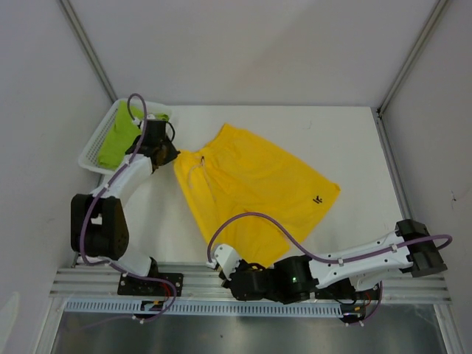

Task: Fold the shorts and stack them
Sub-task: Fold the shorts

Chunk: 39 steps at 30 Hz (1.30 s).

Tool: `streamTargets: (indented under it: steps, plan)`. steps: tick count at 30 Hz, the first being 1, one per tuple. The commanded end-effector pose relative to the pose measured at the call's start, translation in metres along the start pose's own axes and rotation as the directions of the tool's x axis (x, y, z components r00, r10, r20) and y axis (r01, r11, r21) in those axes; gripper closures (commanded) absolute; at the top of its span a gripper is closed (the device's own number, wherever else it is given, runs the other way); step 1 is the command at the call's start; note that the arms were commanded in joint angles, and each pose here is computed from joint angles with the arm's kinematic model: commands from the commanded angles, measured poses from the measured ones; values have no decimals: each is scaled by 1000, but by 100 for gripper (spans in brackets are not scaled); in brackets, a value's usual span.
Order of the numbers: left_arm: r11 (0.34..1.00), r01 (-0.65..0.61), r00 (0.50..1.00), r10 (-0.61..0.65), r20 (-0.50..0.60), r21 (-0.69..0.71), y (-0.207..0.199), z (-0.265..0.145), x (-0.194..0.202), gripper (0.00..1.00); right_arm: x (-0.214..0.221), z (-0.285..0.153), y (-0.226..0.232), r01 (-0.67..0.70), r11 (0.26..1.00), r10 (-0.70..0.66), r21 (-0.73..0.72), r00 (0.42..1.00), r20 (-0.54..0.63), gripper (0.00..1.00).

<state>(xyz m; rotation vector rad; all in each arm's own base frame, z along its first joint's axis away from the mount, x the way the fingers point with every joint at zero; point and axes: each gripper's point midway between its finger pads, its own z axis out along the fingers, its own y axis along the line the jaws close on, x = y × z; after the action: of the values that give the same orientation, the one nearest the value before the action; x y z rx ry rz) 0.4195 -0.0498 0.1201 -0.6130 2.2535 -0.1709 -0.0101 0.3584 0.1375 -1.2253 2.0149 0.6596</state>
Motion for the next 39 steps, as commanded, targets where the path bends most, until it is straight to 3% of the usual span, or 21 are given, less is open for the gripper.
streamTargets:
  steps: [1, 3, 9, 19, 22, 26, 32, 39]
  plan:
    - [995, 42, 996, -35, 76, -85, 26, -39, -47, 100, -20, -11, 26, 16, 998, -15, -54, 1000, 22, 100]
    - [989, 72, 997, -69, 33, -128, 40, -51, -47, 100, -28, -15, 32, 5, 998, -3, -69, 999, 35, 100]
    - [964, 141, 984, -113, 134, -224, 59, -107, -75, 100, -64, -43, 46, -18, 990, 33, -137, 993, 110, 100]
    - [971, 227, 950, -202, 240, -80, 51, -179, -114, 96, -109, -83, 57, -36, 979, 76, -199, 977, 198, 100]
    - [968, 250, 938, -238, 253, -16, 38, -185, -123, 95, -128, -99, 38, -62, 982, 105, -176, 964, 243, 100]
    - [958, 279, 926, -285, 247, 63, 18, -181, -138, 96, -141, -106, -27, -158, 983, 176, -90, 952, 249, 100]
    - [934, 342, 915, -357, 189, 106, 4, -150, -136, 100, -134, -107, -102, -274, 962, 270, -18, 935, 228, 100]
    - [876, 457, 866, -478, 148, 154, -11, -109, -132, 100, -106, -101, -184, -407, 905, 378, 122, 902, 208, 100]
